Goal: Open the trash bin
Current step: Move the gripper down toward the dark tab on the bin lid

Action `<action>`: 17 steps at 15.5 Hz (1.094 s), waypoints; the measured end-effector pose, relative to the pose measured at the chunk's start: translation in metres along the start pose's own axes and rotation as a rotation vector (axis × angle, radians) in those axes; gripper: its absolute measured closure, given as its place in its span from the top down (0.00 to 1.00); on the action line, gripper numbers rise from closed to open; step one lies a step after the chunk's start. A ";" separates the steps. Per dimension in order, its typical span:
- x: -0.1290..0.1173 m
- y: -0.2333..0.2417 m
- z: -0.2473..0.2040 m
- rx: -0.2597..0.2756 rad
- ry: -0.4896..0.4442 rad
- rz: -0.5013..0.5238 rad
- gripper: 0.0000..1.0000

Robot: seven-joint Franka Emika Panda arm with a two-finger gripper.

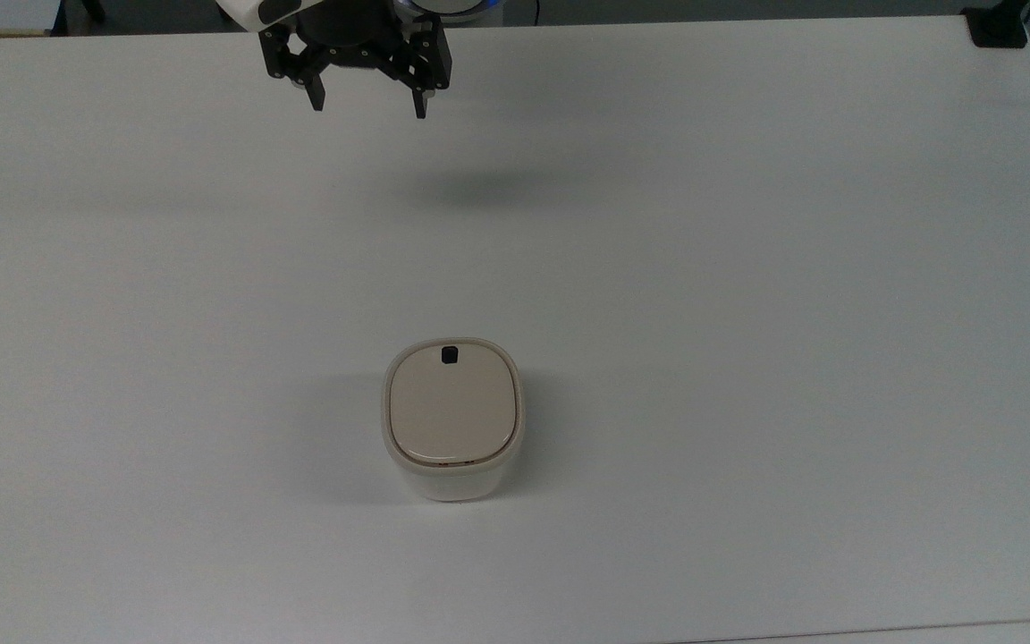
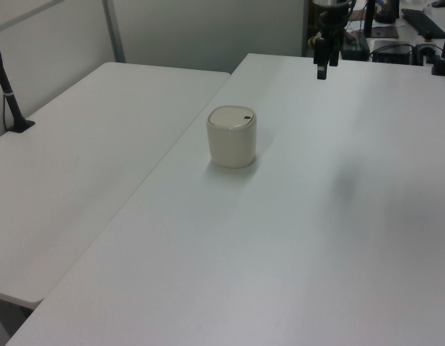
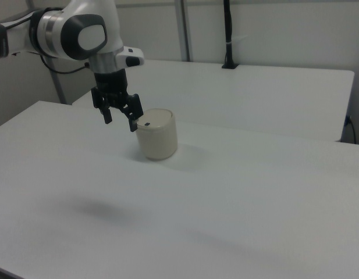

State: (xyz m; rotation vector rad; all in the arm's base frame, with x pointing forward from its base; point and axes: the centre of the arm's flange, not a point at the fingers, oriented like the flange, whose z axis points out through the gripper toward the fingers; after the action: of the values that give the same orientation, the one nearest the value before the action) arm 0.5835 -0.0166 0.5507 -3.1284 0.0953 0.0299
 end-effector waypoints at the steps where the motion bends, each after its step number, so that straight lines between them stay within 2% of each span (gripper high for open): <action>1: 0.000 0.000 0.001 -0.001 -0.001 0.000 1.00; 8: 0.007 -0.001 0.012 -0.003 -0.007 0.000 1.00; 11: 0.010 -0.001 0.017 -0.004 -0.008 -0.008 0.95; 13: 0.018 -0.001 0.019 -0.005 0.034 -0.041 0.79; 14: 0.027 -0.002 0.021 -0.004 0.081 -0.060 0.61; 15: 0.034 -0.003 0.023 0.000 0.120 -0.062 0.49; 17: 0.056 -0.008 0.024 0.025 0.266 -0.057 0.27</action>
State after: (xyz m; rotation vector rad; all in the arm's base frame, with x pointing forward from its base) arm 0.6393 -0.0119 0.5261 -3.0888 0.0076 -0.3853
